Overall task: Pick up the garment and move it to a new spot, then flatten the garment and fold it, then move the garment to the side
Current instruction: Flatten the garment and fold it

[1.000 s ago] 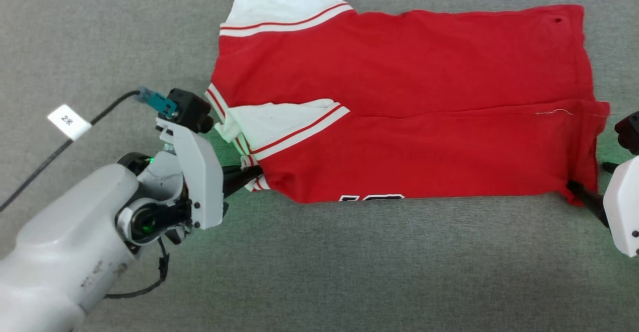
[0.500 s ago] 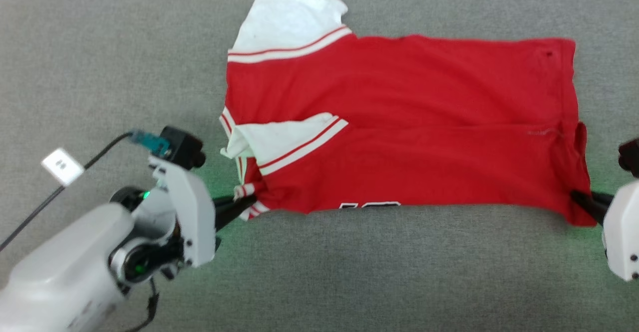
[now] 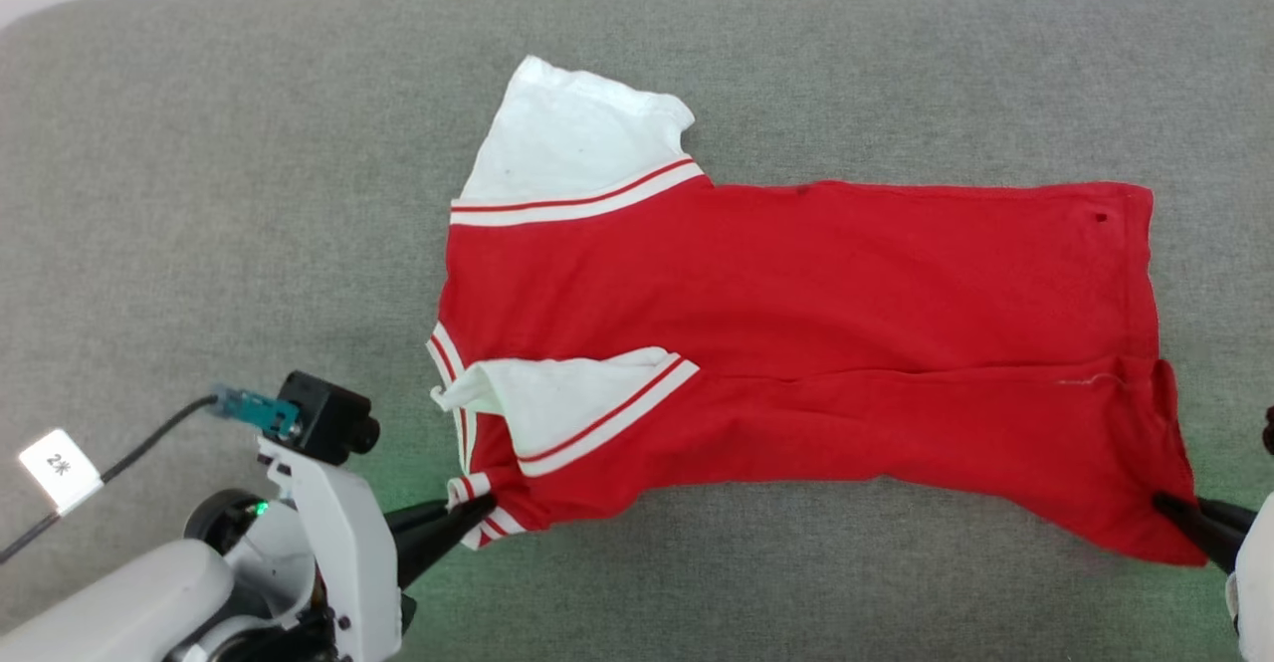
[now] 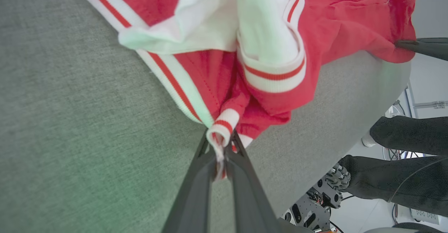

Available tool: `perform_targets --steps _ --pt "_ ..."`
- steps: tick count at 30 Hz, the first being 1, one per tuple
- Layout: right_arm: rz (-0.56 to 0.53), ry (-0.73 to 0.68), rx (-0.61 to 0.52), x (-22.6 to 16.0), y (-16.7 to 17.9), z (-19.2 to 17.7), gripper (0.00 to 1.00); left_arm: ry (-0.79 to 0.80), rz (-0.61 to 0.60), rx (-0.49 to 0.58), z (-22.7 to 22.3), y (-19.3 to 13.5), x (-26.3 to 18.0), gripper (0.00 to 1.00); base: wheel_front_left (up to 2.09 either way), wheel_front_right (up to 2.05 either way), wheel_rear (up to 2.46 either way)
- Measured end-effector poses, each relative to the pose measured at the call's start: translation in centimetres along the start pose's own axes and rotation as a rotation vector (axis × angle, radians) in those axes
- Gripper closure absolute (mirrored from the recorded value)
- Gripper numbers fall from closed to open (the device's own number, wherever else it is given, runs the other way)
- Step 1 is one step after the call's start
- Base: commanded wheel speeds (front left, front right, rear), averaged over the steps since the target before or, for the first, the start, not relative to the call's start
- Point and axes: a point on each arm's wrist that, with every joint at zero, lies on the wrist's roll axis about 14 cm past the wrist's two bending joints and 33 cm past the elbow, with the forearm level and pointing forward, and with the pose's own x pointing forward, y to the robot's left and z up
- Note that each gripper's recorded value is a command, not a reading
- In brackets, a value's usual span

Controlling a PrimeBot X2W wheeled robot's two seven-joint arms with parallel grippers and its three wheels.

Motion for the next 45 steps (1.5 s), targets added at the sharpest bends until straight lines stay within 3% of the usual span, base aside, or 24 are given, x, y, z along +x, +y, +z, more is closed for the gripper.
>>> perform_targets --steps 1,2,3,4,8,16,19,21,28,38,45 --pt "-0.002 -0.019 0.007 -0.1 0.0 0.3 0.85 -0.001 -0.006 0.001 -0.1 -0.3 0.0 1.00 0.00 0.00 0.00" --pt "-0.006 -0.025 0.005 -0.1 0.0 0.4 0.59 -0.019 -0.013 0.009 0.3 -0.6 0.0 0.93 0.00 0.00 0.00" --pt "-0.008 -0.031 -0.001 -0.1 0.0 0.5 0.11 -0.047 -0.010 0.014 0.8 -0.6 0.0 0.22 0.00 0.00 0.00" --pt "-0.006 -0.048 -0.013 -0.2 0.2 0.8 0.00 -0.068 -0.005 0.014 1.3 -0.6 -0.1 0.00 0.00 0.00 0.00" --pt "-0.022 -0.169 -0.029 -0.7 0.2 2.9 0.00 -0.172 0.042 0.016 3.0 0.2 -1.1 0.00 0.00 0.00 0.00" --pt "-0.078 -0.570 -0.079 -2.1 0.3 9.8 0.00 -0.514 0.150 0.025 8.3 2.6 -3.7 0.00 0.00 0.00 0.00" --pt "-0.096 -0.759 -0.047 -3.1 0.3 12.9 0.00 -0.621 0.179 0.028 10.2 3.5 -3.9 0.00 0.00 0.00 0.00" --pt "-0.105 -0.837 -0.007 -3.5 0.2 13.6 0.00 -0.667 0.246 0.094 11.6 4.8 -4.2 0.00 0.00 0.00 0.00" --pt "-0.130 -0.973 0.085 -4.8 0.1 14.1 0.00 -0.845 0.247 0.074 19.0 6.2 -3.7 0.00 0.00 0.00 0.00" --pt "-0.192 -1.021 0.128 -7.3 -1.0 12.6 0.00 -0.554 0.313 0.138 24.3 8.7 3.4 0.00 0.00 0.00 0.00" --pt "-0.255 -0.997 0.150 -8.1 -2.5 10.9 0.00 -0.202 0.292 0.152 22.5 8.8 9.5 0.00 0.00 0.00 0.00"
